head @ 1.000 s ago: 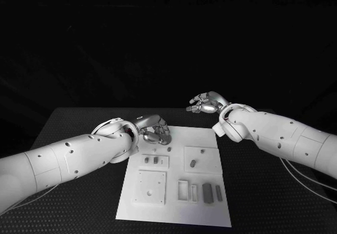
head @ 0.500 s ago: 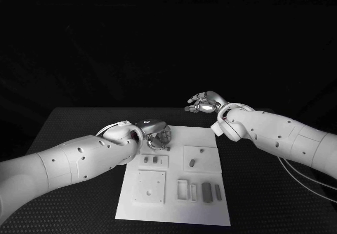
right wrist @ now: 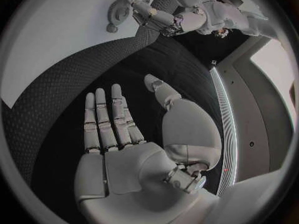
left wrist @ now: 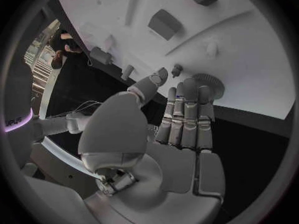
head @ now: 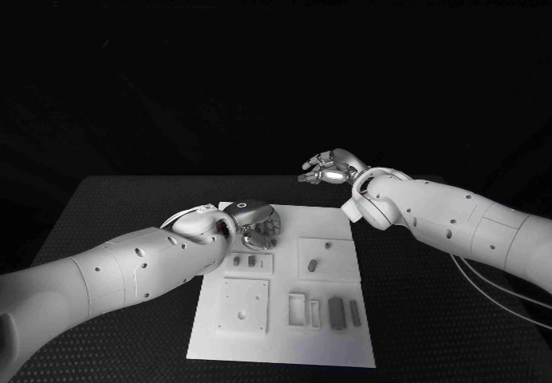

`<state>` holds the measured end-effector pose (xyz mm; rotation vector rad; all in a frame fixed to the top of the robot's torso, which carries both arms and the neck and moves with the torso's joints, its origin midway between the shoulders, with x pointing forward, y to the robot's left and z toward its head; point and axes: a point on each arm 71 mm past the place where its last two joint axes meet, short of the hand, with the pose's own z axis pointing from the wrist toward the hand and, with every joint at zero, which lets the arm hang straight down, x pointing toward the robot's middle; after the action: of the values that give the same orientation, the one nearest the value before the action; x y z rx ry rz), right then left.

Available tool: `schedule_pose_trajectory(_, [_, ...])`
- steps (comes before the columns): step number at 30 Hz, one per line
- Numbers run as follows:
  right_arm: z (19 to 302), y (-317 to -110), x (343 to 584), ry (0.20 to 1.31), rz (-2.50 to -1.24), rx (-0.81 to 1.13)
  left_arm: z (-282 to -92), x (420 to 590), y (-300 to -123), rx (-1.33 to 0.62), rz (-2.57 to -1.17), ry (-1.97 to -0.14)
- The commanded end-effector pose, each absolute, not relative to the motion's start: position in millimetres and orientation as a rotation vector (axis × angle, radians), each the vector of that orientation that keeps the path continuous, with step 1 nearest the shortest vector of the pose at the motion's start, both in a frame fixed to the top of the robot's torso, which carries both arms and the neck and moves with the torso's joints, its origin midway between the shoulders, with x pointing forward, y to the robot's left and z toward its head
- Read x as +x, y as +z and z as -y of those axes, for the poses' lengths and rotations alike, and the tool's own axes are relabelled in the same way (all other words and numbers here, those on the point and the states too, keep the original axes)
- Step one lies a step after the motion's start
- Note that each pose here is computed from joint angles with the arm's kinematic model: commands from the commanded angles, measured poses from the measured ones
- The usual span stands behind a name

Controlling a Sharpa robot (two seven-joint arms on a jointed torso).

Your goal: Assemble the parts on the task board

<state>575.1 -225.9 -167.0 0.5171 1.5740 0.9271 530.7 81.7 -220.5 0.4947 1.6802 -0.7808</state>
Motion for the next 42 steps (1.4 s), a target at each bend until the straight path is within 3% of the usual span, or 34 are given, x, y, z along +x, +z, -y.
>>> schedule_pose_trajectory(1, [223,-167,574,0.953,-1.583,0.504,-78.3,529.5,-223.1,0.514,-1.676,-0.791])
schedule_pose_trajectory(42, [219,-167,574,0.961,-1.589,0.500,-73.3,530.0,-250.3,0.514,-1.775,-0.739])
